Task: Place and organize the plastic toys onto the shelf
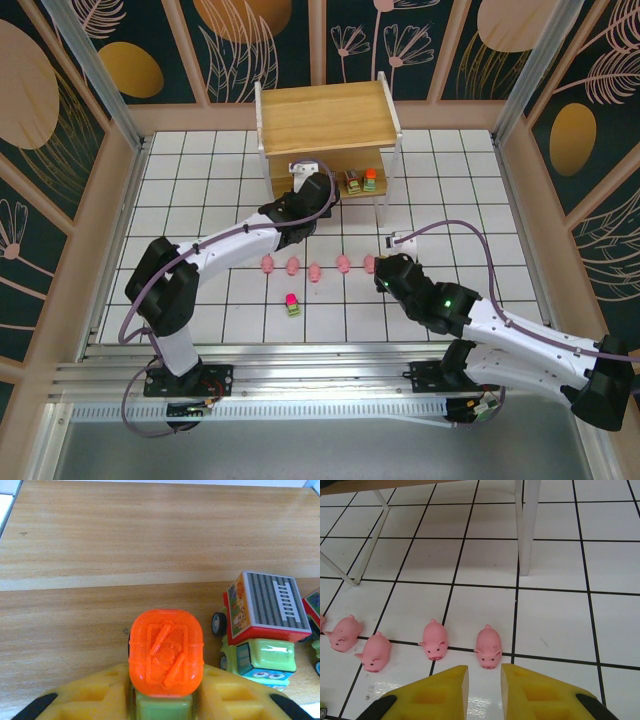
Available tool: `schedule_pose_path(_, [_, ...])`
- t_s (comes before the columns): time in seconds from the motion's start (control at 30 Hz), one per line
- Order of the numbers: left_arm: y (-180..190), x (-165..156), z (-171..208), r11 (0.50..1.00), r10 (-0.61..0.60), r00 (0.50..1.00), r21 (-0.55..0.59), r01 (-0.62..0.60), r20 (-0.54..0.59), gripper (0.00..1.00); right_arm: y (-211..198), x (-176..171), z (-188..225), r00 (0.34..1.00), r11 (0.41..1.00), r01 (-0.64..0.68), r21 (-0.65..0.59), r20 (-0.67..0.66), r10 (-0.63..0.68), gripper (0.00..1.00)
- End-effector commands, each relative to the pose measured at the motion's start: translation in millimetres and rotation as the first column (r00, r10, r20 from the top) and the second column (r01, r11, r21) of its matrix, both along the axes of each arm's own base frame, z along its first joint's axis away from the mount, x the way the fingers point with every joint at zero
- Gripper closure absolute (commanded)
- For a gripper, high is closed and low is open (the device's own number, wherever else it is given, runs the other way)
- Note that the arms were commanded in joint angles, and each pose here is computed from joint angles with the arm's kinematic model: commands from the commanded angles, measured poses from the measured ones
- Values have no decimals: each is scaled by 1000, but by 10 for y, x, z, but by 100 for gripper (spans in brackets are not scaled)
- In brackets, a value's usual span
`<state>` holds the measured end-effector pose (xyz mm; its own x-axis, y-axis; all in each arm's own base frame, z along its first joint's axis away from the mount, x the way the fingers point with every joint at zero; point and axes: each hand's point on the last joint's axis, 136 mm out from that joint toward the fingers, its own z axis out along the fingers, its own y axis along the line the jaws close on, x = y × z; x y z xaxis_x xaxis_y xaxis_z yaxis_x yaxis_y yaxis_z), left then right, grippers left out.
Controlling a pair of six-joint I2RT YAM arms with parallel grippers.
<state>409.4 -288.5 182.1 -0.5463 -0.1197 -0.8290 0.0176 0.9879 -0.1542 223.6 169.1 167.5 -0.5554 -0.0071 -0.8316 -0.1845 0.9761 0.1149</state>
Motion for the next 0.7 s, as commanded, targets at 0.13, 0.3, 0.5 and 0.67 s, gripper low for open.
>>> schedule_pose_path(0.13, [-18, 87, 100, 1000, 12, 999, -16, -11, 31, 57, -15, 9, -24, 1000, 1000, 2, -1, 8, -2, 75])
schedule_pose_path(0.3, [19, 75, 179, 1000, 19, 999, -18, -19, 46, 55, -9, 7, -31, 1000, 1000, -1, -1, 4, 1, 75])
schedule_pose_path(0.5, [40, 23, 250, 999, 5, 998, -39, -3, 57, 53, -4, 6, -32, 1000, 1000, -4, 0, 4, 4, 75])
schedule_pose_path(0.67, [62, -47, 413, 997, -9, 996, -76, 16, 84, 52, 22, -2, -40, 1000, 1000, -18, 2, -1, 18, 75])
